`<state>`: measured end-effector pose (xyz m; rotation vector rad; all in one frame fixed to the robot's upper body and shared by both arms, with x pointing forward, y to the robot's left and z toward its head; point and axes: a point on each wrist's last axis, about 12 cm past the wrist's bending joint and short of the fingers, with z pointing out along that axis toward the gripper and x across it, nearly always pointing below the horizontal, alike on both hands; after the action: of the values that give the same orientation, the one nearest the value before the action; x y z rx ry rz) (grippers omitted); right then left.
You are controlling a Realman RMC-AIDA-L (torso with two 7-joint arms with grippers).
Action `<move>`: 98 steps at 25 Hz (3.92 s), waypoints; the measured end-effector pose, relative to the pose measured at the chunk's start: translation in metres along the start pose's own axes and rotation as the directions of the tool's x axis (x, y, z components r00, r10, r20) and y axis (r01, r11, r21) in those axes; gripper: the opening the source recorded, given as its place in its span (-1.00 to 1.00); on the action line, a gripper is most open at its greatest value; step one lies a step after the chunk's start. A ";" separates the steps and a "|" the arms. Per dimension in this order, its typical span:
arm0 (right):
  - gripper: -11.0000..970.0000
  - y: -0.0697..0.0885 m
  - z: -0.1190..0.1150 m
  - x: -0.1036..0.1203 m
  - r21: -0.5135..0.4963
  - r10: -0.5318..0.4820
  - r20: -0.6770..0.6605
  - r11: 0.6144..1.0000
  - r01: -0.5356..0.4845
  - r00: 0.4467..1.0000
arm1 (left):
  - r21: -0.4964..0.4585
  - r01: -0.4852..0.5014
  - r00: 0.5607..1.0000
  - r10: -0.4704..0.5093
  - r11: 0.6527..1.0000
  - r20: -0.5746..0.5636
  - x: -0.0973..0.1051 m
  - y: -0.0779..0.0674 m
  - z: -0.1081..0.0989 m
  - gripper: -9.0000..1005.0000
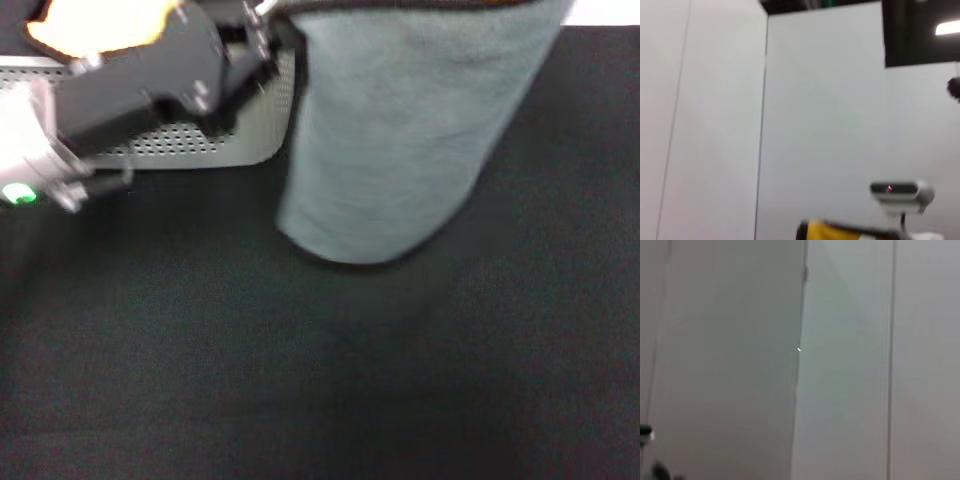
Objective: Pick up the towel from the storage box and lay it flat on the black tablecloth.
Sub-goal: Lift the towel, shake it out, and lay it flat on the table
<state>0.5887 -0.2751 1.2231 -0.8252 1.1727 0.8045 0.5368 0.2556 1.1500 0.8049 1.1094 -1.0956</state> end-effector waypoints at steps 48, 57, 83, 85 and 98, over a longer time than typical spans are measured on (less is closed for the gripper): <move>-0.94 0.044 0.038 0.107 -0.094 0.096 -0.424 0.984 -0.149 0.900 | -0.382 0.089 0.717 -0.325 0.920 -0.616 0.013 0.038 -0.086 -0.94; -0.94 0.023 0.045 0.110 -0.019 -0.014 -0.472 1.000 0.006 0.881 | -0.411 0.067 0.676 -0.345 0.909 -0.652 0.026 0.047 -0.068 -0.94; -0.94 0.015 0.055 0.132 0.009 -0.089 -0.578 0.993 0.116 0.811 | -0.508 -0.022 0.630 -0.382 0.861 -0.676 0.053 0.061 -0.040 -0.94; -0.94 0.016 0.057 0.133 0.006 -0.096 -0.586 0.992 0.123 0.805 | -0.510 -0.025 0.630 -0.382 0.860 -0.676 0.053 0.062 -0.041 -0.94; -0.92 0.015 0.060 0.137 0.012 -0.096 -0.601 0.992 0.129 0.793 | -0.498 -0.024 0.605 -0.384 0.867 -0.697 0.056 0.060 -0.039 -0.94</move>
<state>0.6293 -0.2011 1.0983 -1.1427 1.6787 0.4076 0.5869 0.2940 1.0847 0.7954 2.1654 -0.5489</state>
